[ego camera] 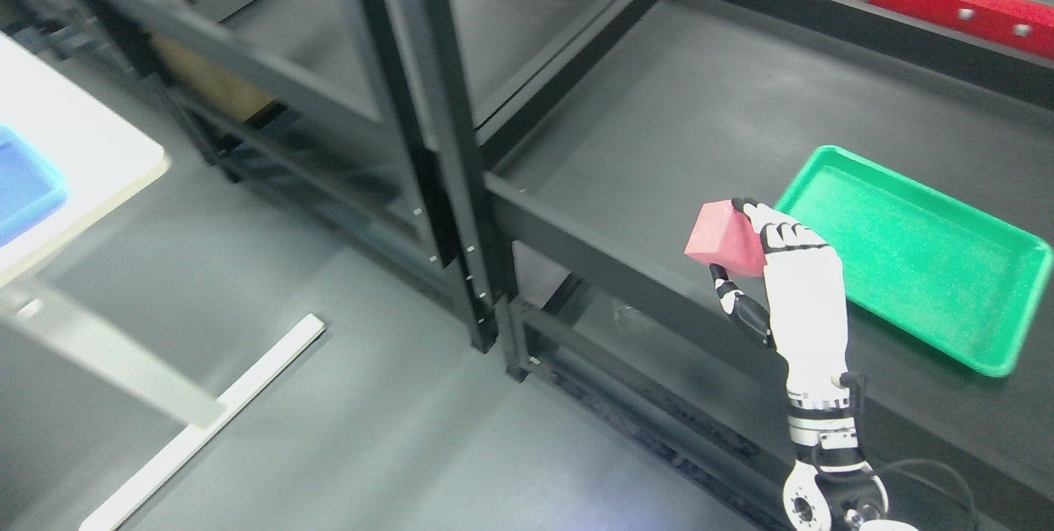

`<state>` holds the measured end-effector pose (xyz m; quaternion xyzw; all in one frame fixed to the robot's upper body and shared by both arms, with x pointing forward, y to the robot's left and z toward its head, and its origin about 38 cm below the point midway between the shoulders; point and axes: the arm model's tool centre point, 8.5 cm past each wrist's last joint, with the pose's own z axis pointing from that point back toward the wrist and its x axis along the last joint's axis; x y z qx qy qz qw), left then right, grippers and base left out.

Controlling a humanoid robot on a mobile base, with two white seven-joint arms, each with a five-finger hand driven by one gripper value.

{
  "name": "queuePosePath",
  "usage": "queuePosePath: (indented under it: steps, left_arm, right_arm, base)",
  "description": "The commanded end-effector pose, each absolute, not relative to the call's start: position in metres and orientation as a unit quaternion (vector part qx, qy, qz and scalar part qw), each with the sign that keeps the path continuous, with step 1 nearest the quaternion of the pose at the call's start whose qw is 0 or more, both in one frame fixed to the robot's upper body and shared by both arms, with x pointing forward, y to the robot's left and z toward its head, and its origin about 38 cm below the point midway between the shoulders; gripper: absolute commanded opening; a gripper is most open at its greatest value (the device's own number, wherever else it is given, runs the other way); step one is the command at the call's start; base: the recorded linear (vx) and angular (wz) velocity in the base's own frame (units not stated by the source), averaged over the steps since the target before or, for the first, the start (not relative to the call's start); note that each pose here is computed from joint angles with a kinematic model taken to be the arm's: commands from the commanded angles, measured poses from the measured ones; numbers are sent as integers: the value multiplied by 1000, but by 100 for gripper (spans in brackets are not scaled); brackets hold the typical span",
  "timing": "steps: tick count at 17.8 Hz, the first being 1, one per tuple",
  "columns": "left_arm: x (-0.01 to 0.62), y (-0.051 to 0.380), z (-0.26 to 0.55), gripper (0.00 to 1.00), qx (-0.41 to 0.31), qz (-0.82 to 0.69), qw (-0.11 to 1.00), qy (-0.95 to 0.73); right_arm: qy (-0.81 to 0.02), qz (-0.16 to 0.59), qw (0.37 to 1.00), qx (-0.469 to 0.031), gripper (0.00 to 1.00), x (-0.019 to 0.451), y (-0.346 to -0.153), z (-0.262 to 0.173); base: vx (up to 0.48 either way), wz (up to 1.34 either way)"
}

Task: Pick pink block from left shelf to tray
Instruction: 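Turn and carry the held block toward the blue tray on the table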

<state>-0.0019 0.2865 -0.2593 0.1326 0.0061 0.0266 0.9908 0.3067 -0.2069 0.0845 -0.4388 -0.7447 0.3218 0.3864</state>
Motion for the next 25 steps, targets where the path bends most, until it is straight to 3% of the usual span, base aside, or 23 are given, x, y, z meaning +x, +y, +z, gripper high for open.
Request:
queuePosePath:
  steps: [1,14,25]
  left_arm:
    - [23,297,-258,100,140,28,990,-18]
    - [23,297,-258,100,140,28,990,-18]
    - [23,297,-258,100,140,28,990,-18]
  right_arm:
    - [-744,323,384,-441,3,305,-213,86]
    - [-747,324,382,-437,3,305,-211,86]
    - [-748,324,382,-436,3,305,-211,86]
  base:
    - [-215,595]
    - [-187,666]
    - [21,484]
